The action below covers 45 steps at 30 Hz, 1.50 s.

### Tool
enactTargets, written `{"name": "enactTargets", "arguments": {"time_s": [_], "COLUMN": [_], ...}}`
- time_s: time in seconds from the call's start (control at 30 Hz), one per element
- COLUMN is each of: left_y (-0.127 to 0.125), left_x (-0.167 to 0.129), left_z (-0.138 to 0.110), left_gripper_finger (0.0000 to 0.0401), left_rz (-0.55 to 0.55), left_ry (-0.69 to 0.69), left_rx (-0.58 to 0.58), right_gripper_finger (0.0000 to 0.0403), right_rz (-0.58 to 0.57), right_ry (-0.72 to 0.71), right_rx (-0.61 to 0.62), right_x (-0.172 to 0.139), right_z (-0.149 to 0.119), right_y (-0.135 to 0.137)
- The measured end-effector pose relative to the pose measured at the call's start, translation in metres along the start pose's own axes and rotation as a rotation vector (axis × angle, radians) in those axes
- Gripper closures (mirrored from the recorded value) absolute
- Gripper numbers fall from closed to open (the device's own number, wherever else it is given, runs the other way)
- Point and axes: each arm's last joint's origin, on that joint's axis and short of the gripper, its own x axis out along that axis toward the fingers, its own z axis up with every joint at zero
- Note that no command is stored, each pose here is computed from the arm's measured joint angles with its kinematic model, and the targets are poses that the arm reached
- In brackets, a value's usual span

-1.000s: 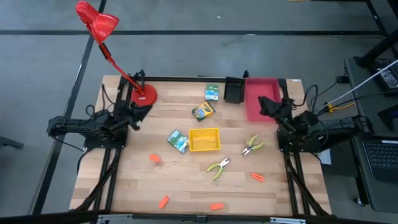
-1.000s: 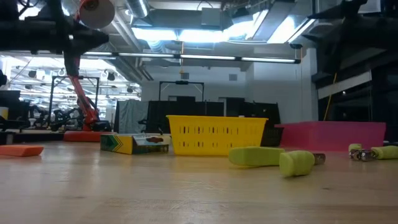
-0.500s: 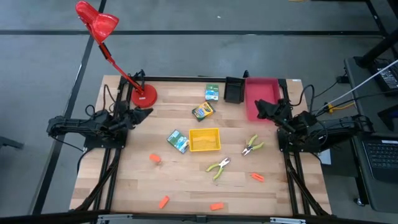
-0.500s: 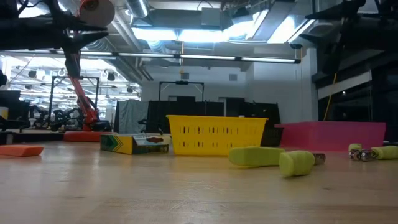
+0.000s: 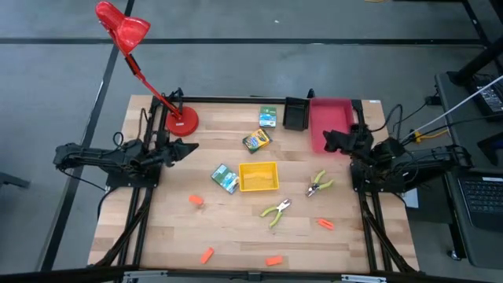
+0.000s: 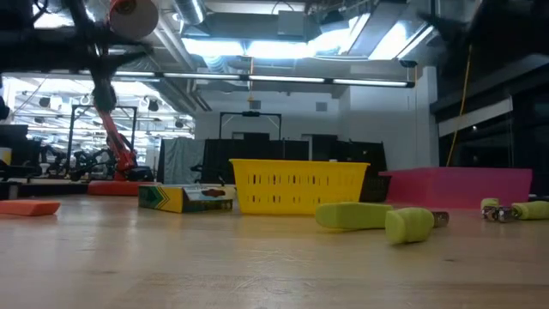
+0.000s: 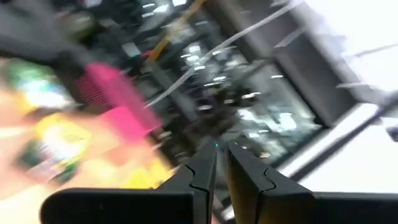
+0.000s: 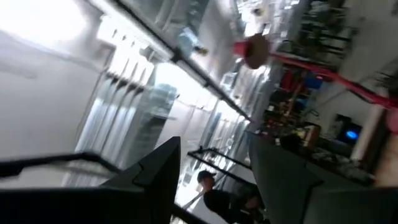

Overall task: Pick & Place School Supplies
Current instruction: Put the bottom yellow crayon box into the red bin

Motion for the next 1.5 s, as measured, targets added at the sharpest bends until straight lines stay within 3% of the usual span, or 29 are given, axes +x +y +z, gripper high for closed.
{"name": "enactTargets", "arguments": {"time_s": [0.1,0.2,0.37,0.5,0.63,0.73,0.8,0.97,1.17,1.33,1.5], "left_y": [-0.011,-0.024,-0.036,-0.052,-0.061,-0.058,-0.059,-0.065,-0.08,-0.1,-0.096], "left_x": [0.004,0.009,0.028,0.051,0.08,0.096,0.105,0.122,0.108,0.09,0.085], "left_z": [0.006,0.013,0.013,0.011,0.001,-0.017,-0.028,-0.061,-0.109,-0.145,-0.181], "left_gripper_finger": [0.037,0.037,0.037,0.037,0.037,0.037,0.037,0.037,0.037,0.037,0.037], "left_rz": [-0.1,-0.163,-0.143,-0.114,-0.036,0.089,0.134,0.115,0.136,0.229,0.297], "left_ry": [-0.053,-0.079,0.099,0.221,0.485,0.757,0.867,0.974,1.169,1.185,1.154], "left_rx": [0.06,0.126,0.191,0.333,0.469,0.547,0.57,0.62,0.766,0.979,1.145], "right_gripper_finger": [0.0207,0.0207,0.0207,0.0207,0.0207,0.0207,0.0207,0.0207,0.0207,0.0207,0.0207], "right_rz": [0.039,0.0,-0.102,-0.183,-0.209,-0.206,-0.206,-0.198,-0.127,-0.046,-0.046], "right_ry": [0.028,0.059,0.119,0.188,0.255,0.263,0.259,0.28,0.258,0.249,0.267], "right_rx": [-0.105,-0.213,-0.307,-0.348,-0.356,-0.354,-0.332,-0.252,-0.18,-0.186,-0.176], "right_x": [0.014,0.03,0.048,0.055,0.059,0.059,0.06,0.059,0.06,0.059,0.058], "right_z": [0.003,0.004,0.005,0.006,0.004,0.005,0.005,0.003,0.001,-0.002,-0.005], "right_y": [0.019,0.031,0.043,0.047,0.049,0.051,0.052,0.053,0.062,0.071,0.072]}}
